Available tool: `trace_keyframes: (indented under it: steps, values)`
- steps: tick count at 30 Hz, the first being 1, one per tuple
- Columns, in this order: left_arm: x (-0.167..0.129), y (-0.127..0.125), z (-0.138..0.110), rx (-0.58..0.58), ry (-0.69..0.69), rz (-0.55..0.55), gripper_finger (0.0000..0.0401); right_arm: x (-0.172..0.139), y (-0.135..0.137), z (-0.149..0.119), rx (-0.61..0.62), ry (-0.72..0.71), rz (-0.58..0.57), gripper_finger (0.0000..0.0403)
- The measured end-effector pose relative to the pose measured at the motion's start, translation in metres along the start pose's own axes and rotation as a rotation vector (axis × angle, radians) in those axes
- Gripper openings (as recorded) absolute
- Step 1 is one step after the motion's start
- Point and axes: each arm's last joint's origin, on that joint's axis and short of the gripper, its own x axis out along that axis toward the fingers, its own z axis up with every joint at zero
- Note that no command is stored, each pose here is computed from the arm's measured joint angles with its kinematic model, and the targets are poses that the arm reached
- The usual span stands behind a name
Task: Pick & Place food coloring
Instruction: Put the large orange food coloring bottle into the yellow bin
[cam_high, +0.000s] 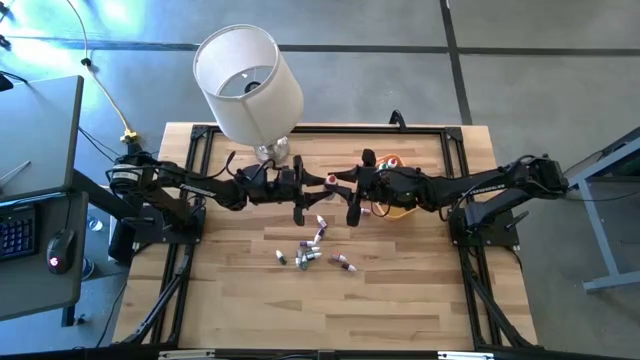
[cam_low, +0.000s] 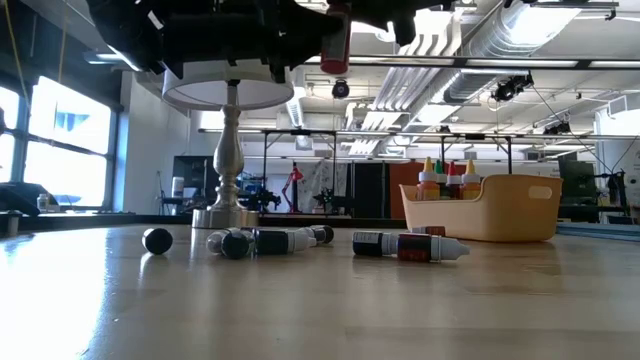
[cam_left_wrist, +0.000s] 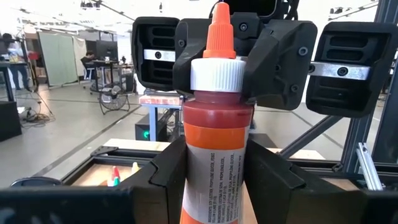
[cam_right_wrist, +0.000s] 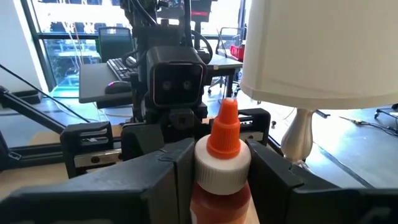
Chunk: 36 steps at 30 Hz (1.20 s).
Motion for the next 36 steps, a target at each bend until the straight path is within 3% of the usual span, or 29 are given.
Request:
trace_keyframes:
  steps: [6,13,20,27,32,36]
  values:
    - [0.000,0.000,-0.003,-0.005,0.023,-0.019,0.0134,0.000,-0.001,-0.004,0.006,0.049,-0.051,0.0113]
    - [0.000,0.000,-0.011,-0.033,0.107,-0.021,0.0138,-0.002,0.003,-0.009,0.039,0.096,-0.023,0.0114]
    - [-0.001,0.000,-0.014,-0.038,0.143,-0.022,0.0203,-0.006,0.008,-0.019,0.010,0.192,-0.070,0.0114]
    - [-0.002,0.000,-0.019,-0.038,0.189,-0.014,0.0262,-0.012,0.007,-0.030,-0.067,0.293,-0.253,0.0114]
    - [-0.003,0.000,-0.022,-0.039,0.228,-0.010,0.0268,-0.024,-0.002,-0.052,-0.143,0.505,-0.394,0.0114]
    - [-0.003,0.000,-0.025,-0.039,0.259,-0.006,0.0268,-0.035,-0.010,-0.061,-0.150,0.581,-0.569,0.0114]
